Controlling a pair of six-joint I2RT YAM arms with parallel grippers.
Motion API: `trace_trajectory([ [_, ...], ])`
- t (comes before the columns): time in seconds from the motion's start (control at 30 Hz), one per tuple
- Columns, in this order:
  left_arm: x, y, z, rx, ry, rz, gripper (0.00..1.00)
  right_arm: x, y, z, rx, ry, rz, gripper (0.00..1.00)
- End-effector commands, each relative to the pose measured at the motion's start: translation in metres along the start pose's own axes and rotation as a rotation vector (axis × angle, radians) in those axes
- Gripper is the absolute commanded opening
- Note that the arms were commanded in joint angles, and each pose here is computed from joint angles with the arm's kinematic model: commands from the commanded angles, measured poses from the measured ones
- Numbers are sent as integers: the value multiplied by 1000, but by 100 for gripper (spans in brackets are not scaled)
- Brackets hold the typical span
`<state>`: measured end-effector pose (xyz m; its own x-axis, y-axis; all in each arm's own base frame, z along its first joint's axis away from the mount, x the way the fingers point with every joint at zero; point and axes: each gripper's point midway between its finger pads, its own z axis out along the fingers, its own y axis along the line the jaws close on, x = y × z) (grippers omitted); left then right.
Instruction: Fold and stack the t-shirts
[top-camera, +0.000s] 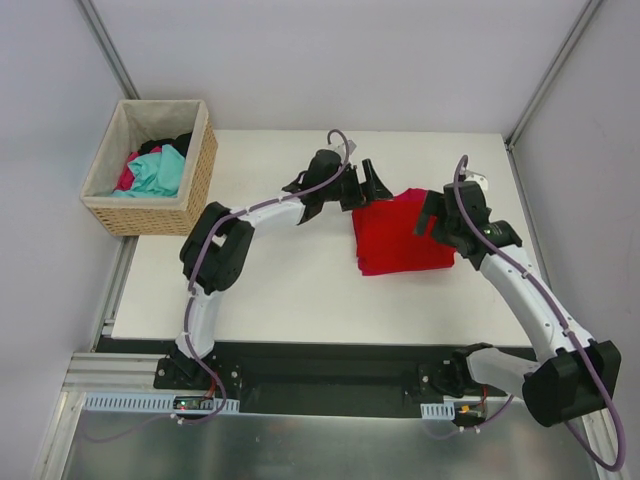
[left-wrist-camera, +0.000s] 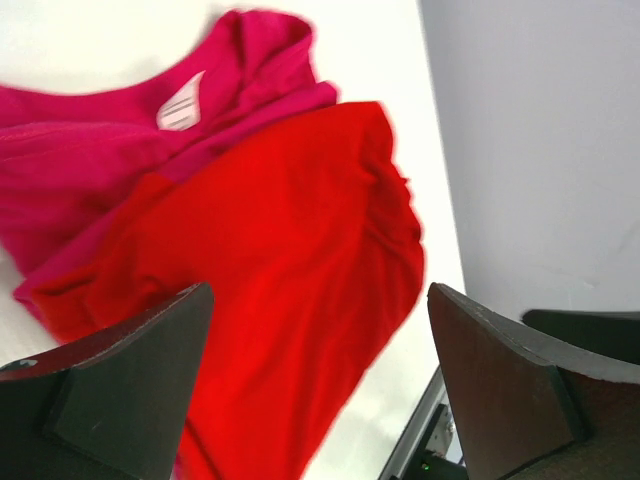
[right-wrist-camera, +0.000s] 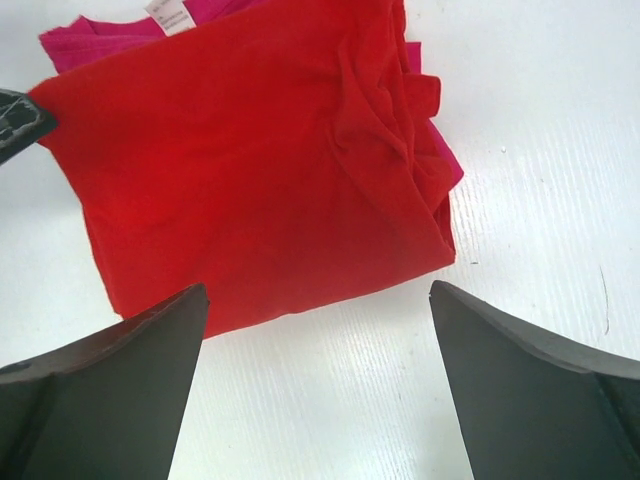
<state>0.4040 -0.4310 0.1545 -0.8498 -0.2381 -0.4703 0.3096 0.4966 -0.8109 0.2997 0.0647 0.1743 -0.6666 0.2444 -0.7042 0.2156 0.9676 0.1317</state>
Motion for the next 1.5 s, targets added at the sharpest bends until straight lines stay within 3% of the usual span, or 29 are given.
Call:
trace_trajectory([
  [0.0, 1, 11, 16, 21, 27, 1, 89, 8, -13, 1, 52, 5, -2, 97],
  [0.37, 9, 26, 30, 31, 53, -28, 89, 43, -49, 30, 253, 127, -77, 97],
  [1.03, 4, 40, 12, 49, 42, -72, 89, 82, -111, 61, 550, 306, -101, 97],
  [1.3, -2, 45, 2, 47, 25, -83, 89, 88, -126, 54, 626, 335, -104, 97],
  [1.47, -4, 38, -1, 64, 21, -80, 88, 70, -116, 49, 588, 290, -70, 97],
])
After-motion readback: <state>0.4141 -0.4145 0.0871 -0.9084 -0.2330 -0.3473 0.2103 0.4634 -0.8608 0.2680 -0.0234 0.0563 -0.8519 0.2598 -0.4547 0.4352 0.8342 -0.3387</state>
